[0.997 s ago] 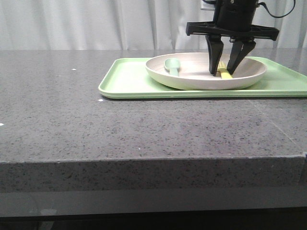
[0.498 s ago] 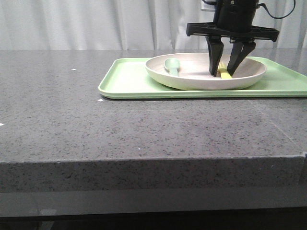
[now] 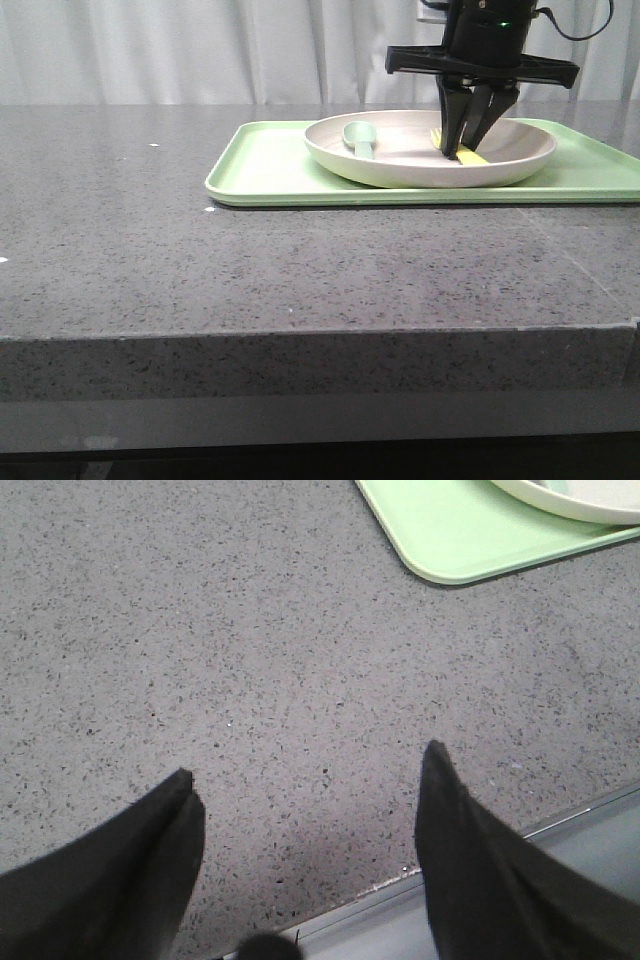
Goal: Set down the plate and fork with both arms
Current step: 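Lift the yellow fork out of the plate with the right gripper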
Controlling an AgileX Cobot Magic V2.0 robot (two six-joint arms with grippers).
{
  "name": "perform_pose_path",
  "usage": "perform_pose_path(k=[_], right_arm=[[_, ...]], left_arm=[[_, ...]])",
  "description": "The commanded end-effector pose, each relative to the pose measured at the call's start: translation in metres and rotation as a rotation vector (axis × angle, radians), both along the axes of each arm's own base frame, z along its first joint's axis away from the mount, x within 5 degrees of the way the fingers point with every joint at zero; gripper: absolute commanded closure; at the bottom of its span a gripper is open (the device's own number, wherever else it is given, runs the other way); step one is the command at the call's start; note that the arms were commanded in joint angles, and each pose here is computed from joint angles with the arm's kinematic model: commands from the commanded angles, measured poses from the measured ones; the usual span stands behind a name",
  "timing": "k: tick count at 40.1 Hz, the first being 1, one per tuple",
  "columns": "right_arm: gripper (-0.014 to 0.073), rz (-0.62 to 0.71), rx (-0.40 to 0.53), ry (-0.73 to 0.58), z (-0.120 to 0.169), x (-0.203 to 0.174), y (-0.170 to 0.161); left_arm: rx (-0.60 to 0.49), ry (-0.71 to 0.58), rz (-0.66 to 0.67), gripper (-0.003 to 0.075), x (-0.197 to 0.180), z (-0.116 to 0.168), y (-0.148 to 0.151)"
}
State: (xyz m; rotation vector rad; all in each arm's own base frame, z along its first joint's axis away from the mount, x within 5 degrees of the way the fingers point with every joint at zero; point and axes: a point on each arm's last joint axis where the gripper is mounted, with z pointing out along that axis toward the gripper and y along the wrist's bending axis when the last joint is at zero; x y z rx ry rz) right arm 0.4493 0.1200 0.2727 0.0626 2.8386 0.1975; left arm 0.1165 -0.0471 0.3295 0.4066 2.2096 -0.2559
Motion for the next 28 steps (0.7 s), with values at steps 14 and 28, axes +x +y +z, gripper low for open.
perform_pose_path(k=[14,28], right_arm=[[0.0498,0.108,-0.009,-0.215,0.122,-0.061,-0.02],[0.0498,0.034,-0.072,-0.28,0.158,-0.114,-0.076]], left_arm=[[-0.038,-0.094,0.009,0.027,0.004,0.014,-0.001],[-0.039,-0.096,0.009,0.027,0.004,0.015,-0.001]])
